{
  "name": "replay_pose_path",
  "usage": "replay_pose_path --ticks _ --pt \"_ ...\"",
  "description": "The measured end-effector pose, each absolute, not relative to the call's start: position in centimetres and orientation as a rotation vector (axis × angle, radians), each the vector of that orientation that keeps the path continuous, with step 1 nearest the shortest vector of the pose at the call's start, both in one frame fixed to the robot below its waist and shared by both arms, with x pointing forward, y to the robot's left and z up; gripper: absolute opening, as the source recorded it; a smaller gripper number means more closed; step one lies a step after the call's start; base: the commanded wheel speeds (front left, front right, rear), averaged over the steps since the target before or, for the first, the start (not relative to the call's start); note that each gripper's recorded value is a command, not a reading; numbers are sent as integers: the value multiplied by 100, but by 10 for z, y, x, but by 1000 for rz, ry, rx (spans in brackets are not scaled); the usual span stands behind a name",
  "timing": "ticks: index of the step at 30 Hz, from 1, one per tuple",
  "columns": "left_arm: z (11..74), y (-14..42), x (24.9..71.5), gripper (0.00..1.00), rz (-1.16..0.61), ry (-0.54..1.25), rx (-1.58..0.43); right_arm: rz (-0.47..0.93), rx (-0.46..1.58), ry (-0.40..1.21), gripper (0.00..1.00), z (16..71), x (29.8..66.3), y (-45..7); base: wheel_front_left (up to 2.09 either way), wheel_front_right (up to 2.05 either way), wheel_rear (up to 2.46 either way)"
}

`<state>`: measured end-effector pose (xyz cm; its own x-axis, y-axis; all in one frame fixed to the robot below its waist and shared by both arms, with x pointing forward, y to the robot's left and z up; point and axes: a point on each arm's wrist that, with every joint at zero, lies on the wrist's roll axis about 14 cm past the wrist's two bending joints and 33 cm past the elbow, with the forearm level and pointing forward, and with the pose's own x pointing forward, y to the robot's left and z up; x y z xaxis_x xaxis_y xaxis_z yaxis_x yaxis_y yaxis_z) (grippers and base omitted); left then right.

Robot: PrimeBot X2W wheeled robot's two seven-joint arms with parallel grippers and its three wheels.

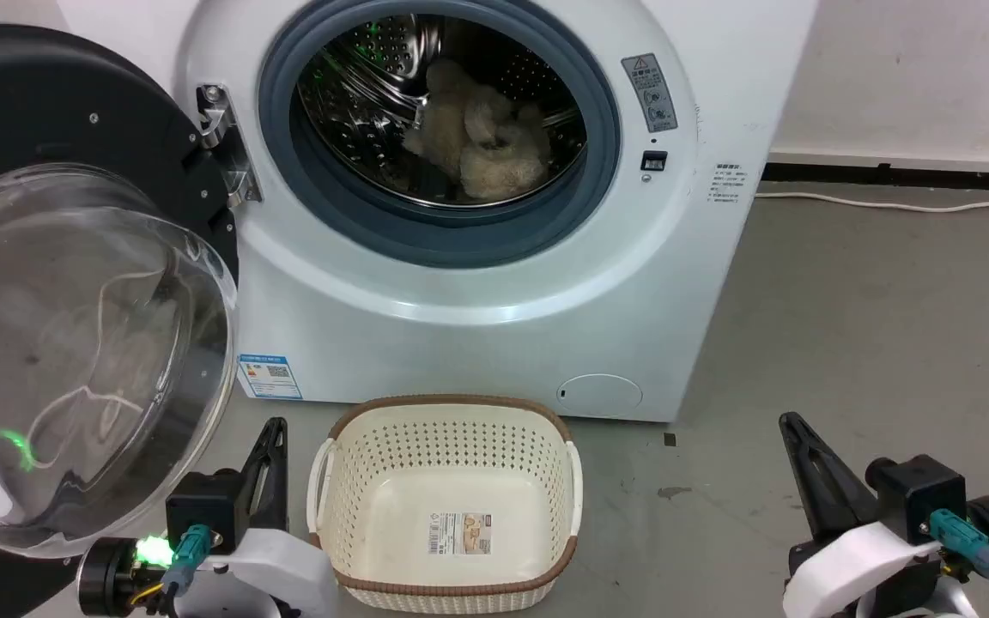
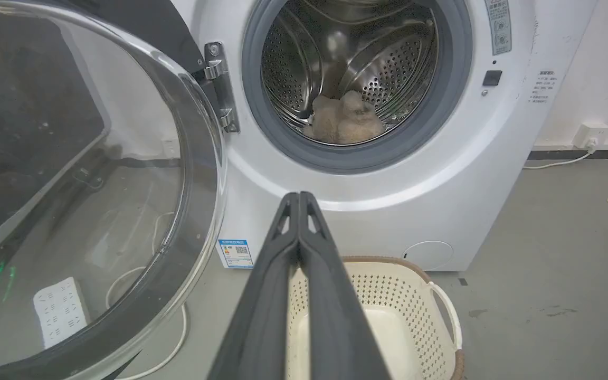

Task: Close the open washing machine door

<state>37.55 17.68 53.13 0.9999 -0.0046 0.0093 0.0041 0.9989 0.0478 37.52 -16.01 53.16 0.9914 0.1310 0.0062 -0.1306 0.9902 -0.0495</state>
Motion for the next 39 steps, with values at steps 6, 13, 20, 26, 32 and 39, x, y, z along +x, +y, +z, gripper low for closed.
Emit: replay_pose_path --ticks 6,13,20,26,32,39 --pt "531 177 375 0 -4 -9 48 131 -49 -9 0 532 375 -160 0 0 0" --pt "531 177 375 0 -4 -9 48 131 -49 -9 0 532 375 -160 0 0 0" --pt "531 177 375 0 -4 -9 48 131 -49 -9 0 532 375 -160 0 0 0" --pt "531 177 375 0 -4 -9 48 132 -49 -9 0 532 375 -160 0 0 0" --pt "531 177 375 100 -5 -9 48 131 -49 -10 100 532 375 -160 0 0 0" --pt "530 175 375 100 -10 -12 48 131 -42 -15 100 532 376 -160 0 0 0"
